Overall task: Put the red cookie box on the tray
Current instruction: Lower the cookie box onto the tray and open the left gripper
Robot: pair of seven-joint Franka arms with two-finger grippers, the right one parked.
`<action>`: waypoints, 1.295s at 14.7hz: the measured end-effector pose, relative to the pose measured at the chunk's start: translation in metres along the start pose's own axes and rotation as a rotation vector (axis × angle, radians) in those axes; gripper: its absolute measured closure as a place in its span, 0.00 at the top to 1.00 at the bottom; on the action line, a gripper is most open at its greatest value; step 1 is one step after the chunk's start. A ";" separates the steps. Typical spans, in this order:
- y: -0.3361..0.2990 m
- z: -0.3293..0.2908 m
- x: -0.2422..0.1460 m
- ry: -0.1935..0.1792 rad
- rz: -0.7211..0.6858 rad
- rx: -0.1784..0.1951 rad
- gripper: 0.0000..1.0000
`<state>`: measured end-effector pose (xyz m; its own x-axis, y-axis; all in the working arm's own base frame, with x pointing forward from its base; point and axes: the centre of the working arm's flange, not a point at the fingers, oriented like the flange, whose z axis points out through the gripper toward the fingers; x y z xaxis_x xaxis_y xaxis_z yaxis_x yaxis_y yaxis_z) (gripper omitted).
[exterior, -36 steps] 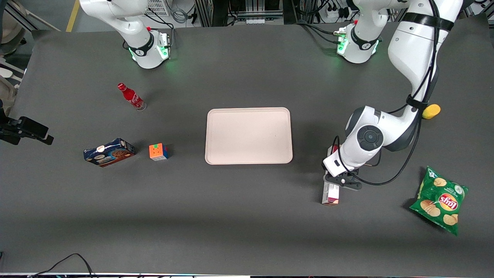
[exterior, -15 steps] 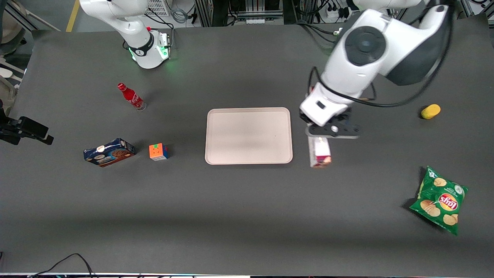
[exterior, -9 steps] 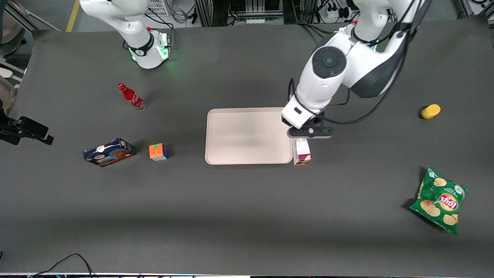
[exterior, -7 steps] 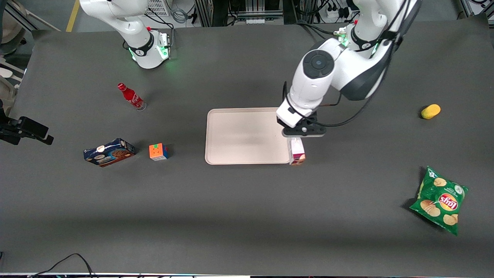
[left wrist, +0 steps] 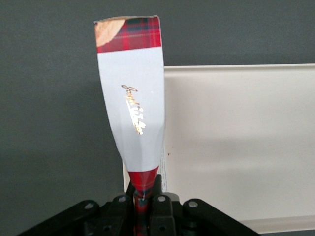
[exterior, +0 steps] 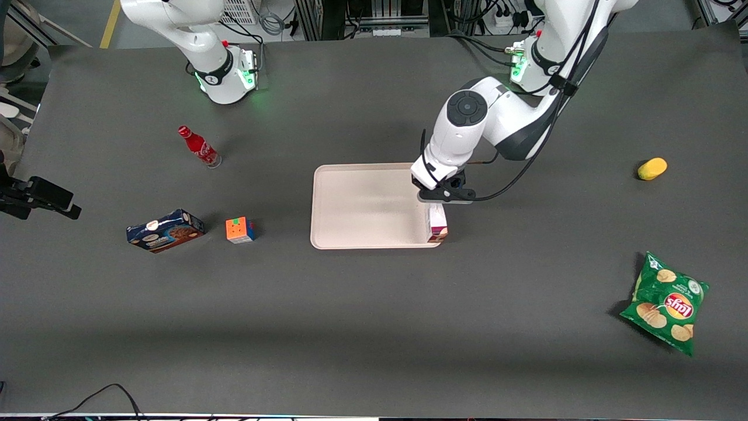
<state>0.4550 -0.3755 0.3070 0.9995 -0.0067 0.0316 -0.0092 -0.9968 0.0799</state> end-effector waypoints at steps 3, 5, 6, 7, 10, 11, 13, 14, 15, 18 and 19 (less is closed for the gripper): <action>0.006 0.021 -0.008 0.023 0.002 0.023 0.12; 0.009 0.036 -0.013 0.024 0.007 0.030 0.12; 0.009 0.042 -0.014 0.024 0.009 0.024 0.12; 0.010 0.046 -0.013 0.024 0.010 0.016 0.12; 0.009 0.056 -0.013 0.020 0.016 0.009 0.12; 0.009 0.057 -0.014 0.019 0.016 0.009 0.12; 0.010 0.057 -0.014 0.020 0.017 0.010 0.12; 0.010 0.057 -0.014 0.022 0.020 0.011 0.12; 0.010 0.057 -0.015 0.024 0.022 0.013 0.12; 0.010 0.058 -0.015 0.024 0.023 0.014 0.12; 0.010 0.058 -0.015 0.023 0.023 0.014 0.12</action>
<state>0.4417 -0.3904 0.2492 0.9980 -0.0280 0.0561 -0.0316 -0.9974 0.0647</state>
